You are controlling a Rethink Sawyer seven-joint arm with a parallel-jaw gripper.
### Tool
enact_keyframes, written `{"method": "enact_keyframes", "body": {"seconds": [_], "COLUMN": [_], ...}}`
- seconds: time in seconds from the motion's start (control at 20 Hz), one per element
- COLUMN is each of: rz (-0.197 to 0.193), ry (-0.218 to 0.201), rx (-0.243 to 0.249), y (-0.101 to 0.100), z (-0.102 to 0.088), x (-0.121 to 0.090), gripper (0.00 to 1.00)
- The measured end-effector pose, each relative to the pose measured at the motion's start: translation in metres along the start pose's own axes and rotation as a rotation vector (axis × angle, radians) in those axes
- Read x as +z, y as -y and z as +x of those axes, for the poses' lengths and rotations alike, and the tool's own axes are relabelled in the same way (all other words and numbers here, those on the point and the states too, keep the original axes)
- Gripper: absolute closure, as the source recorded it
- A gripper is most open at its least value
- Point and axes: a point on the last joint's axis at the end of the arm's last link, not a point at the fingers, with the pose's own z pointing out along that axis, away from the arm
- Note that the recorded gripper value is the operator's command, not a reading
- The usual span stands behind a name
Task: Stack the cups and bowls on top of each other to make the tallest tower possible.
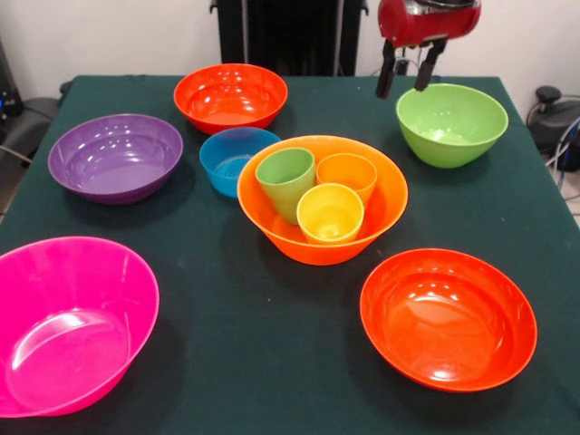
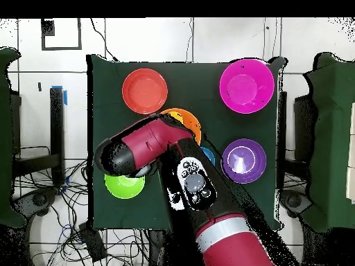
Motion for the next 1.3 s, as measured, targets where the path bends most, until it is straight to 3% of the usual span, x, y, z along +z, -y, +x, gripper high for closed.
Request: {"method": "enact_keyframes", "body": {"seconds": [0.35, 0.6, 0.85, 1.0, 1.3], "rz": [-0.002, -0.018, -0.028, -0.028, -0.046], "ry": [-0.034, -0.081, -0.118, -0.134, -0.109], "rx": [-0.061, -0.131, -0.177, -0.187, -0.174], "y": [-0.036, -0.081, -0.111, -0.119, -0.117], "z": [0.011, 0.017, 0.026, 0.032, 0.040], "x": [0.007, 0.027, 0.043, 0.052, 0.070], "gripper": [0.00, 0.00, 0.00, 0.00, 0.00]}}
